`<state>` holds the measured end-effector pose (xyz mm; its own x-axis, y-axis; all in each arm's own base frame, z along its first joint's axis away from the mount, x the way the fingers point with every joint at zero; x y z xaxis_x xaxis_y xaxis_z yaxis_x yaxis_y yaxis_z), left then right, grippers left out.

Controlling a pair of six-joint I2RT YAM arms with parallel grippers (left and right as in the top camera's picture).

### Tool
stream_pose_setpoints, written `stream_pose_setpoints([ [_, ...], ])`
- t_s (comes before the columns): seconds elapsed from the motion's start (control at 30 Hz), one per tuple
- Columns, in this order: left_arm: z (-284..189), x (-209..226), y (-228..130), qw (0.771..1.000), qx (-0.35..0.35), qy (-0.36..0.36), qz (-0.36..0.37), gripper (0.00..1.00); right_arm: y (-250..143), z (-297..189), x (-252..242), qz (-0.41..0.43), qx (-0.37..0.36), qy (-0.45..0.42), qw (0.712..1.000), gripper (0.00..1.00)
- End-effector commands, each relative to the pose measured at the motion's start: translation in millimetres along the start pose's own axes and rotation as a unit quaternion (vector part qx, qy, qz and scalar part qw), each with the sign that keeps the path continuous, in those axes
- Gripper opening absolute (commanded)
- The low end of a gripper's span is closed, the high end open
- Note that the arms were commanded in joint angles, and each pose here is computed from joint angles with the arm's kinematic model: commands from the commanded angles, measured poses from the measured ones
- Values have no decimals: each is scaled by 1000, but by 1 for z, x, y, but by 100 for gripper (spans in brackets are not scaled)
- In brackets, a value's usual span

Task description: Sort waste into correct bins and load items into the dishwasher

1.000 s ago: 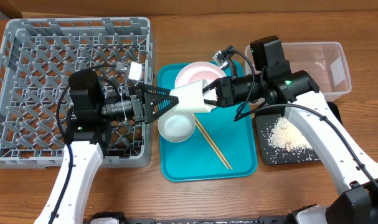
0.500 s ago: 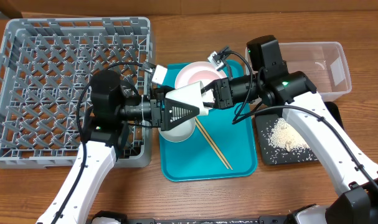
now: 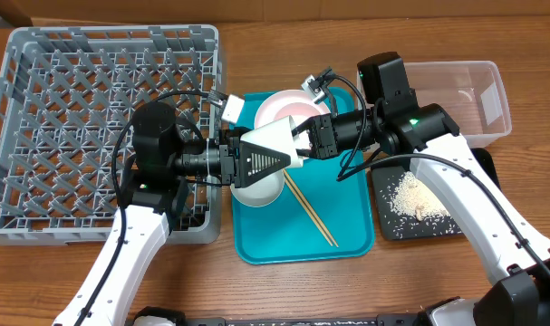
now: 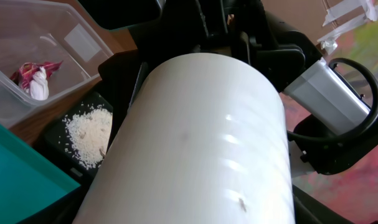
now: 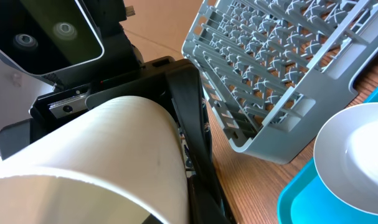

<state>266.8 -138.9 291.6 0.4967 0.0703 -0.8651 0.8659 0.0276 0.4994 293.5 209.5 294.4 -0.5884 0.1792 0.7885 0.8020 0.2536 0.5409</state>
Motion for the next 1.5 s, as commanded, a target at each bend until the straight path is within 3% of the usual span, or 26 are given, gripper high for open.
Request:
stream_pose_setpoints([
  [0.0,2,2,8,999,-29,24,4,49,-3,10,8,-6,13,7,1000,4],
  [0.13,1,3,9,999,-30,26,22,22,-4,10,5,-1,14,-8,1000,16],
  [0.33,-1,14,11,995,-54,68,52,4,-16,6,-17,50,25,-128,990,19],
  [0.57,-22,41,15,978,-104,174,57,4,-34,-24,-56,103,38,-343,933,23],
  [0.7,-43,49,17,968,-124,214,51,4,-37,-48,-69,127,33,-403,906,24],
  [1.07,-90,43,10,931,-144,331,51,4,-41,-98,-80,181,8,-431,884,24],
  [1.27,-91,44,4,929,-138,342,28,4,-37,-95,-80,170,4,-429,887,24],
  [1.47,-95,51,-4,917,-134,375,-5,23,-25,-85,-79,132,-12,-424,896,33],
])
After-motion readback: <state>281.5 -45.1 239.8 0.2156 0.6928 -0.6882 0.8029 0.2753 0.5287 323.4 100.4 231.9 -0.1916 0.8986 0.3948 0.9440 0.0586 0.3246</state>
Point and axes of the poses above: each gripper's point midway between its finger pads, its own z axis out along the fingers, its own x axis along the line the jaws close on, y = z × x, the point moved 8 cm from there along -z, back along the fingers, and after that the axes turned 8 degrees about -z, right-handed, at the moved point
